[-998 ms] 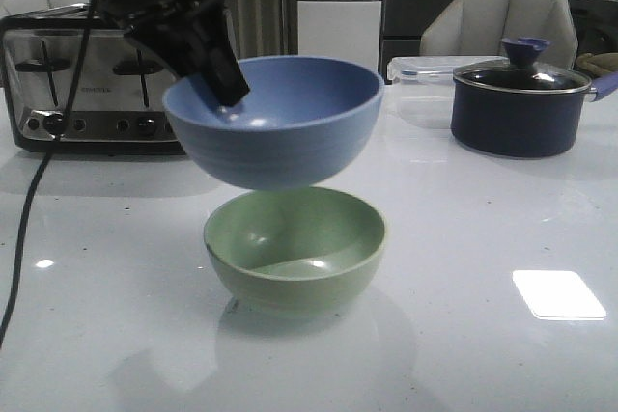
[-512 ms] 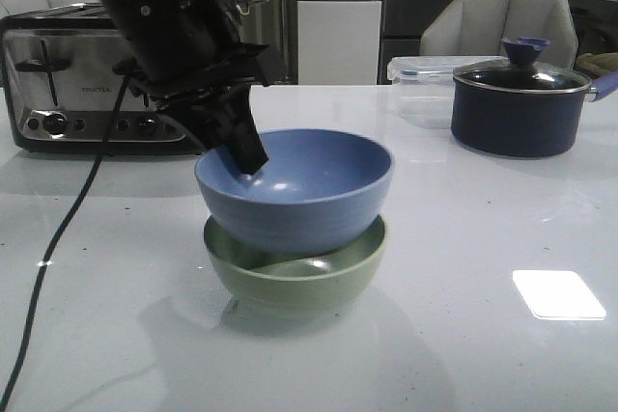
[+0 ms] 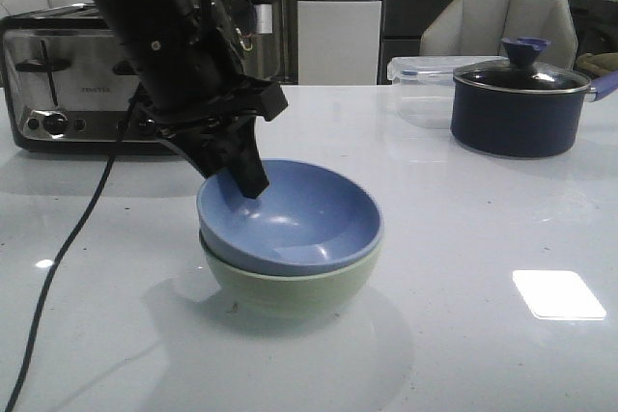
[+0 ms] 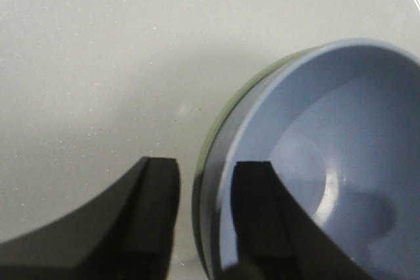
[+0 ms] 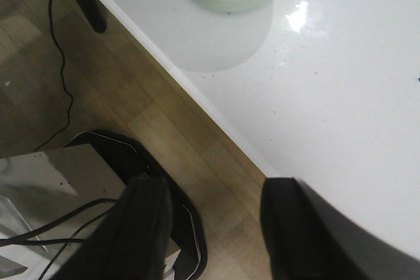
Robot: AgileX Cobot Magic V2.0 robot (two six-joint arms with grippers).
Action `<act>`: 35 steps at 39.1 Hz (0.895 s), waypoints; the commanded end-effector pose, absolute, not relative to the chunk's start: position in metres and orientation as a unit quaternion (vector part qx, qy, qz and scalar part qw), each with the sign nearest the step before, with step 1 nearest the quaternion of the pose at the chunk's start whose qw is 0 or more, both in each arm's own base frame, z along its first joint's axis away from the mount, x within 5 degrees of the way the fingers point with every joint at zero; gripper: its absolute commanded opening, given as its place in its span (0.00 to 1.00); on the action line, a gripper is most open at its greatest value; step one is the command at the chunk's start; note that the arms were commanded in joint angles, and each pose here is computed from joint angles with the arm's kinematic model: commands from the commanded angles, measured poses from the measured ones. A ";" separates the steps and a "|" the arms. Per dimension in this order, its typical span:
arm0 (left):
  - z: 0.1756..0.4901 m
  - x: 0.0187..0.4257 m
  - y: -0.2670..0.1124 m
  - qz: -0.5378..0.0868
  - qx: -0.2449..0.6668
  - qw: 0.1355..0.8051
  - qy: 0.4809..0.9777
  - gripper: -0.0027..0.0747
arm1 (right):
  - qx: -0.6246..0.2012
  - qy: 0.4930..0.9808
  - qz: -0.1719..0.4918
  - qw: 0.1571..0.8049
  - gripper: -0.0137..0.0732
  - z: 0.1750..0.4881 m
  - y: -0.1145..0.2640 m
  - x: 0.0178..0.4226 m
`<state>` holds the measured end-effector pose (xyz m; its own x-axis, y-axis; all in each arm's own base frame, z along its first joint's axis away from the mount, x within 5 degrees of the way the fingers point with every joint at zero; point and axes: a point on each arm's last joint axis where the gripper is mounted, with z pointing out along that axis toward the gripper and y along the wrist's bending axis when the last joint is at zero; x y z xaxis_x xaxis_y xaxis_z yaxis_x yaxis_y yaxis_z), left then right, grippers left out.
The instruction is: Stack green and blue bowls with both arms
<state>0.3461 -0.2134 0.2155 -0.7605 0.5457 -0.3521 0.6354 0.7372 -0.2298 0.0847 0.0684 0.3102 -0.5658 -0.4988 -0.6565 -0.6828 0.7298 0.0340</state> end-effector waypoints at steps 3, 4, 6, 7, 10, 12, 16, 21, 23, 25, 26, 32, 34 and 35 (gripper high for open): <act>0.246 0.344 -0.217 -0.185 0.322 0.178 0.912 0.71 | -0.335 0.859 0.152 0.356 0.65 0.322 0.070 0.087; 0.246 0.344 -0.217 -0.185 0.322 0.178 0.912 0.72 | -0.335 0.859 0.152 0.356 0.65 0.322 0.070 0.087; 0.246 0.344 -0.217 -0.185 0.322 0.177 0.912 0.72 | -0.335 0.859 0.152 0.356 0.65 0.322 0.070 0.087; 0.246 0.344 -0.217 -0.185 0.322 0.176 0.912 0.72 | -0.335 0.859 0.152 0.356 0.65 0.322 0.070 0.087; 0.246 0.343 -0.217 -0.185 0.324 0.168 0.912 0.72 | -0.335 0.859 0.152 0.356 0.65 0.322 0.070 0.087; 0.251 0.341 -0.217 -0.187 0.328 0.166 0.911 0.72 | -0.335 0.859 0.152 0.356 0.65 0.322 0.070 0.087; 0.273 0.335 -0.214 -0.190 0.342 0.179 0.903 0.72 | -0.335 0.859 0.152 0.356 0.65 0.322 0.070 0.087; 0.318 0.318 -0.205 -0.197 0.348 0.234 0.886 0.72 | -0.335 0.859 0.151 0.357 0.65 0.322 0.070 0.087; 0.334 0.310 -0.201 -0.199 0.349 0.252 0.880 0.72 | -0.334 0.858 0.151 0.361 0.65 0.322 0.070 0.087; 0.352 0.297 -0.194 -0.202 0.351 0.274 0.872 0.72 | -0.334 0.857 0.151 0.361 0.65 0.322 0.070 0.088; 0.357 0.292 -0.192 -0.203 0.353 0.278 0.870 0.72 | -0.334 0.858 0.151 0.361 0.65 0.322 0.070 0.087; 0.388 0.249 -0.170 -0.206 0.358 0.319 0.853 0.72 | -0.334 0.858 0.151 0.360 0.65 0.322 0.070 0.087; 0.395 0.235 -0.161 -0.202 0.359 0.333 0.848 0.72 | -0.334 0.858 0.151 0.360 0.65 0.322 0.070 0.087; 0.394 0.228 -0.157 -0.200 0.360 0.334 0.848 0.72 | -0.334 0.858 0.151 0.360 0.65 0.322 0.070 0.087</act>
<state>0.2559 -0.1682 0.3690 -0.5791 0.5157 -0.6314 0.7317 0.6704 -0.1236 0.0847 0.0684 0.3102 -0.5658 -0.4988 -0.6565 -0.6828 0.7298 0.0340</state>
